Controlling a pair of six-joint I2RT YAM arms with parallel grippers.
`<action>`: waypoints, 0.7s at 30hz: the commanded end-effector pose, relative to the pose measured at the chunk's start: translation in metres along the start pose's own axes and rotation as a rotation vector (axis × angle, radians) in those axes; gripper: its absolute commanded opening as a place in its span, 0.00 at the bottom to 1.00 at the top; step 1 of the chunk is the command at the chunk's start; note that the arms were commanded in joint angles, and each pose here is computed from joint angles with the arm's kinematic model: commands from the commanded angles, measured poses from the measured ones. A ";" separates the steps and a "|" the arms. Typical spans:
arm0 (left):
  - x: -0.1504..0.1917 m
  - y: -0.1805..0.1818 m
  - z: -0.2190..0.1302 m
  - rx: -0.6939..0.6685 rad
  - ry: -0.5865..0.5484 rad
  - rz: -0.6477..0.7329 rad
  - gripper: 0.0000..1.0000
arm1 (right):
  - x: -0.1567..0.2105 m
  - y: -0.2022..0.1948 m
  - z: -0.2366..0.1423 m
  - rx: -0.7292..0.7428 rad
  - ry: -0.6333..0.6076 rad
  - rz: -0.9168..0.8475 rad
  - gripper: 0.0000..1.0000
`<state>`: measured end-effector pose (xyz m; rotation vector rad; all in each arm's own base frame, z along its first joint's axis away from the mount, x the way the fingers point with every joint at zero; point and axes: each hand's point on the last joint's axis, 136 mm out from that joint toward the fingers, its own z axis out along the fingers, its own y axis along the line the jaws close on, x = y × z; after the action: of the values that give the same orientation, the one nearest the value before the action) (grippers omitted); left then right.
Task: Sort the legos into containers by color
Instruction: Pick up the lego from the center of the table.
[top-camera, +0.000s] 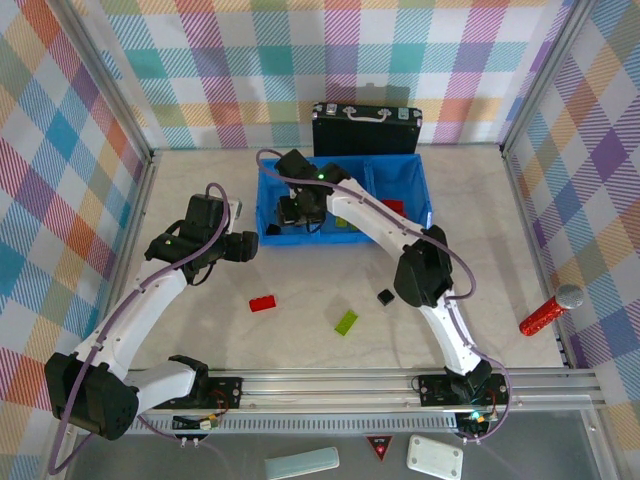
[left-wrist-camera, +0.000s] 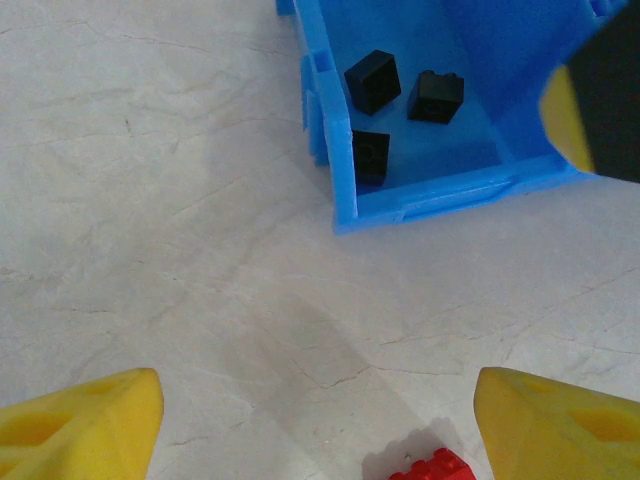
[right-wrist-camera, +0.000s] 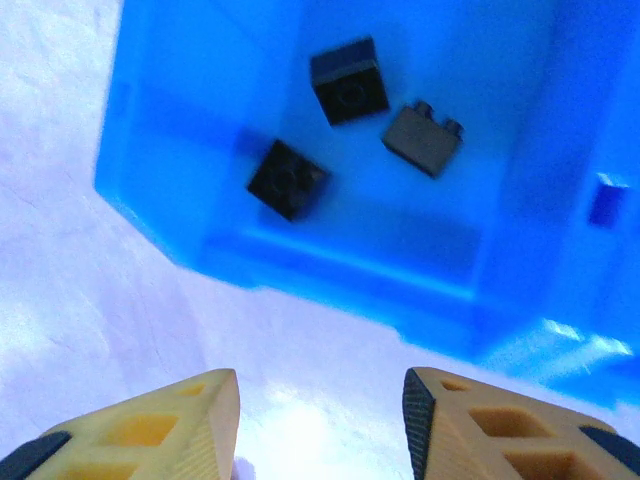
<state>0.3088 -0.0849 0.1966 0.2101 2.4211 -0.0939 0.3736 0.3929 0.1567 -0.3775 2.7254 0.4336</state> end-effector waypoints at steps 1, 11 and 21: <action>-0.006 0.001 -0.004 0.009 -0.014 0.000 0.80 | 0.018 -0.015 -0.027 0.057 0.025 -0.032 0.49; -0.004 0.001 -0.002 0.007 -0.009 -0.001 0.80 | 0.063 -0.056 -0.053 0.142 0.043 0.003 0.49; -0.003 0.002 0.000 0.003 -0.002 0.002 0.80 | 0.115 -0.104 -0.059 0.225 0.079 0.081 0.49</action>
<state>0.3085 -0.0864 0.1962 0.2144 2.4232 -0.1046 0.2875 0.2679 0.1380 -0.3006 2.8473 0.1464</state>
